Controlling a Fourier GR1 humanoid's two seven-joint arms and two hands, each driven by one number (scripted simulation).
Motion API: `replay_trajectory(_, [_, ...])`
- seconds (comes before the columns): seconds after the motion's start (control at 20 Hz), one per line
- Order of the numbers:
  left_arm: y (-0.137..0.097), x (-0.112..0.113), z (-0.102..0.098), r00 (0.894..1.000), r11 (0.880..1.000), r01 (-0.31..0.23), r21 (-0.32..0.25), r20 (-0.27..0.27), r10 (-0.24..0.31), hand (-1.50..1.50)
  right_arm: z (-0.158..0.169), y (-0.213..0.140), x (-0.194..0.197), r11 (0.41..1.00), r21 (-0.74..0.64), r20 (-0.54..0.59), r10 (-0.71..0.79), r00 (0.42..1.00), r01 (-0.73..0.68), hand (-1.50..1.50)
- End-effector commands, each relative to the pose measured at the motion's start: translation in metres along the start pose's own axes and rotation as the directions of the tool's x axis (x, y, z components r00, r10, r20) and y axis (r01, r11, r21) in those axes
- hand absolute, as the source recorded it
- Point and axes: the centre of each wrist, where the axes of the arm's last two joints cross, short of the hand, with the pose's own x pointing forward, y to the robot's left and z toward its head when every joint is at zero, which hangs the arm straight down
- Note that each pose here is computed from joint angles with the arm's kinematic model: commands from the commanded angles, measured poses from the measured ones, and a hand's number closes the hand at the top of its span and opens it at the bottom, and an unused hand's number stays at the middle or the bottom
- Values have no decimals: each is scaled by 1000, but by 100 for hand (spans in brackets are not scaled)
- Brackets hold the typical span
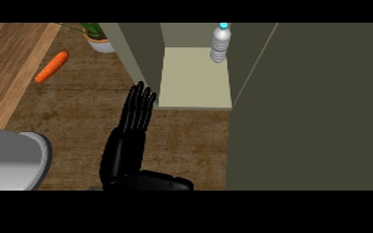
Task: Pick up the bottled water, place it into the cabinet and close the cabinet
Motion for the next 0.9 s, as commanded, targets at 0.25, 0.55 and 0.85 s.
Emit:
replay_trajectory(0.25, [29, 22, 38, 1000, 999, 18, 51, 13, -19, -150, -29, 40, 46, 979, 166, 21, 114, 993, -116, 150])
replay_trajectory(0.55, [41, 34, 56, 999, 999, 14, 52, 30, -16, -150, -44, 56, 46, 980, 177, 29, 86, 996, -89, 150])
replay_trajectory(0.85, [65, 44, 60, 999, 993, 14, 115, 27, -17, -150, -63, 73, 44, 967, 237, 70, 83, 994, -98, 150])
